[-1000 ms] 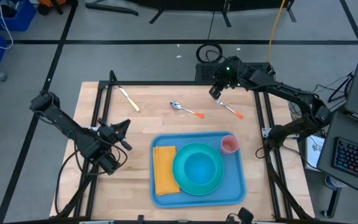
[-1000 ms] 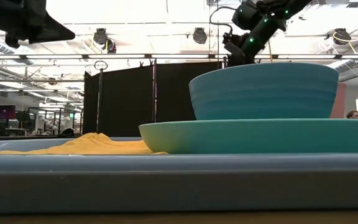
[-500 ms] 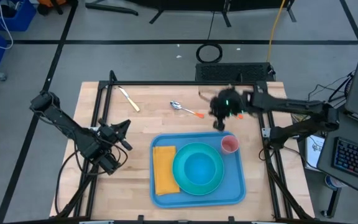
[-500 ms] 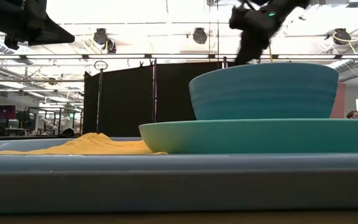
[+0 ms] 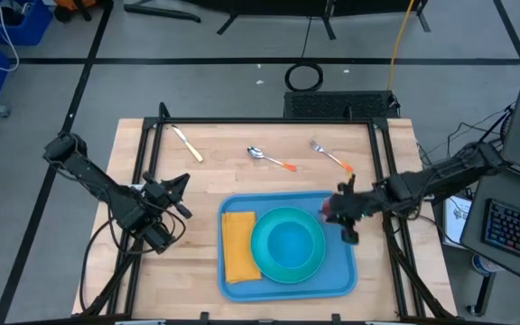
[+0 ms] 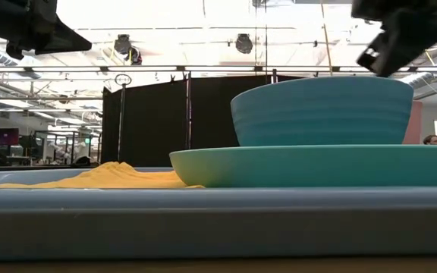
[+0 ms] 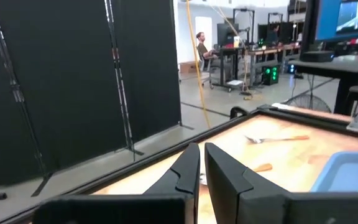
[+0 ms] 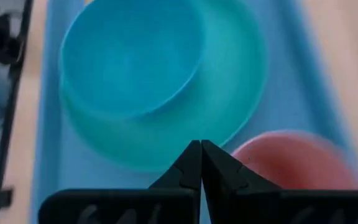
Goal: Set up tray
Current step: Adjust the blue plate on the blue serving tray
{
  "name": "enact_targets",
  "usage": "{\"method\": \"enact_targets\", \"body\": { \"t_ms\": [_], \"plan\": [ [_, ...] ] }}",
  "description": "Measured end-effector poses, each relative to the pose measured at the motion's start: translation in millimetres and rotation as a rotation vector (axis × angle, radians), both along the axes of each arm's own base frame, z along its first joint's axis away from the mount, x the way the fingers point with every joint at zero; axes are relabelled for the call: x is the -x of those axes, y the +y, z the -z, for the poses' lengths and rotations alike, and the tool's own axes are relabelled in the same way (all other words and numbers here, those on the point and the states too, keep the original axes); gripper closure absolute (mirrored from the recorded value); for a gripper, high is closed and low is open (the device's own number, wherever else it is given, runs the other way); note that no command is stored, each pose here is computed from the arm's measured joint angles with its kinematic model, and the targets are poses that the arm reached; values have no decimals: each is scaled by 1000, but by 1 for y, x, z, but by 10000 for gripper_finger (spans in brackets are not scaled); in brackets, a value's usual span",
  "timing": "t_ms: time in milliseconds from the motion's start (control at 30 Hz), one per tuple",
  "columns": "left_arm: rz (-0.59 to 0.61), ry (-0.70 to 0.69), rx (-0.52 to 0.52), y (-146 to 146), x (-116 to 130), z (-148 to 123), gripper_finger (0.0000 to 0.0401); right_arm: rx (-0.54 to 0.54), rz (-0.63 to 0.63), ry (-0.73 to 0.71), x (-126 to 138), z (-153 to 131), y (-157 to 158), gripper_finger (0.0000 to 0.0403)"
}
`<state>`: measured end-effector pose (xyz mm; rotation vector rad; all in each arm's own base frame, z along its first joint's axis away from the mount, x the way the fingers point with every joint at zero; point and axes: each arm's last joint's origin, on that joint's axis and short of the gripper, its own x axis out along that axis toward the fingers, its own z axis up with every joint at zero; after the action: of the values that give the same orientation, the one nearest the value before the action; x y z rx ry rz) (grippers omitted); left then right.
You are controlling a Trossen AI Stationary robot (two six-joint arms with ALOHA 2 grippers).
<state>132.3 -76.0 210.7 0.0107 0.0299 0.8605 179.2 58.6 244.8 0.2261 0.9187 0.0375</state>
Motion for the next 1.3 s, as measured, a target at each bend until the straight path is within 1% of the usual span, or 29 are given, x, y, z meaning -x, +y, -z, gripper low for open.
{"method": "enact_targets", "body": {
  "t_ms": [100,233,467,667,800,933,1300],
  "plan": [
    [1,-20,0,0,0,0,371,-28,-36,29,4,8,16,403],
    [0,-30,14,0,0,0,371,-52,-81,42,3,19,34,403],
    [-3,-39,52,0,-1,0,371,-98,-178,71,-11,34,52,403],
    [-4,-35,59,-1,-1,1,371,-52,-200,120,-20,51,57,403],
    [-4,-32,67,-1,-1,1,371,-49,-240,123,-28,60,62,403],
    [-4,-35,70,-1,-1,1,370,-38,-270,103,-34,65,66,403],
    [-4,-40,75,-2,-2,1,370,-17,-289,126,-37,74,68,403]
  ]
}}
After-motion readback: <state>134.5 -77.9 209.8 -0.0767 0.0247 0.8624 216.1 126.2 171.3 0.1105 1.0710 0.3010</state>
